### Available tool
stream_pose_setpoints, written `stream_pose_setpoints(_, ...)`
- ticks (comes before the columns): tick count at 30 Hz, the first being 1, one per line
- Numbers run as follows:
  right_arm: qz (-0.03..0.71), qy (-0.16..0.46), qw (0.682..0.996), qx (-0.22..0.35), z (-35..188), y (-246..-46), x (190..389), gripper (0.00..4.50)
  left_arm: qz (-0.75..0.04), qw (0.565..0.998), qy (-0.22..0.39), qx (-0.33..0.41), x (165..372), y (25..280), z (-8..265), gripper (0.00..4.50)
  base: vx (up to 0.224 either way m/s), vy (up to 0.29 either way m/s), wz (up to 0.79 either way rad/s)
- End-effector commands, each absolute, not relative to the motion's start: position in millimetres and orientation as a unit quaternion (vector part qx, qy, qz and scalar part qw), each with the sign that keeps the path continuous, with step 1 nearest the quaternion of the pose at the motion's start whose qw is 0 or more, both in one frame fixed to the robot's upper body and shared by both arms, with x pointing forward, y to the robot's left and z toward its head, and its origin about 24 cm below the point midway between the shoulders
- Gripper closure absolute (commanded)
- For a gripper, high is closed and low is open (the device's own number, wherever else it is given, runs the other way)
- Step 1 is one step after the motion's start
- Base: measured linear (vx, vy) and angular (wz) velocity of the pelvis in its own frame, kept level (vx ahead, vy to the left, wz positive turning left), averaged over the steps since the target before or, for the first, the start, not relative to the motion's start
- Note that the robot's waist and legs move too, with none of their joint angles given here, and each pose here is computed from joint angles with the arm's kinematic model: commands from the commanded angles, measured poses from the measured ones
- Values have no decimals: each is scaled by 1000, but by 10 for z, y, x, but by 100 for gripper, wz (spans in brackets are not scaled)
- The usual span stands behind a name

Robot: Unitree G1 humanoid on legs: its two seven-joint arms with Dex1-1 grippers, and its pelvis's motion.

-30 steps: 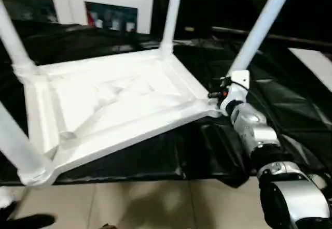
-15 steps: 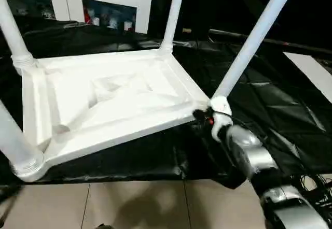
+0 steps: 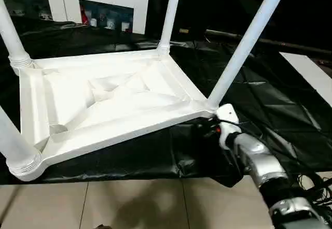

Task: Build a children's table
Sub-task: Rotate table base

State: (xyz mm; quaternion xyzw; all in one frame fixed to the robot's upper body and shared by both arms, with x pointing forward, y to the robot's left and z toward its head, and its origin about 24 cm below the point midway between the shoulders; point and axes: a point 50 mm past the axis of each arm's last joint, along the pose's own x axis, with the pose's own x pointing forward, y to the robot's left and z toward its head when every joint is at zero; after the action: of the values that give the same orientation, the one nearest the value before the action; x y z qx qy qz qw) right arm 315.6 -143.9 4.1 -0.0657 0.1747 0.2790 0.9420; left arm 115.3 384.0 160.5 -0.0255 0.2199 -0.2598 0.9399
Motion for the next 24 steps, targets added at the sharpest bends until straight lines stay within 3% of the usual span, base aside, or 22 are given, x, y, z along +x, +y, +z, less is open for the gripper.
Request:
stream_pose_setpoints(1, 280, 187, 940, -55, 23, -1485, 3120, 450, -256, 945, 204, -3, 1199, 3862, 1662, 10, 0, 0, 0)
stream_pose_setpoints(6, 283, 207, 936, 12, -28, -1436, 3088, 450, -293, 947, 133, -9, 1364, 3720, 1748, 10, 0, 0, 0)
stream_pose_setpoints(12, 270, 212, 939, 9, -77, -1352, 3107, 450, -350, 932, 79, -48, 1522, 3501, 1809, 10, 0, 0, 0)
stream_pose_setpoints(18, 256, 213, 943, 24, -90, -1220, 3160, 450, -374, 924, 69, -47, 1675, 3358, 1744, 10, 0, 0, 0)
stream_pose_setpoints(24, 213, 207, 953, 58, -34, -1070, 3307, 450, -459, 885, 53, -55, 2094, 2847, 1626, 10, 0, 0, 0)
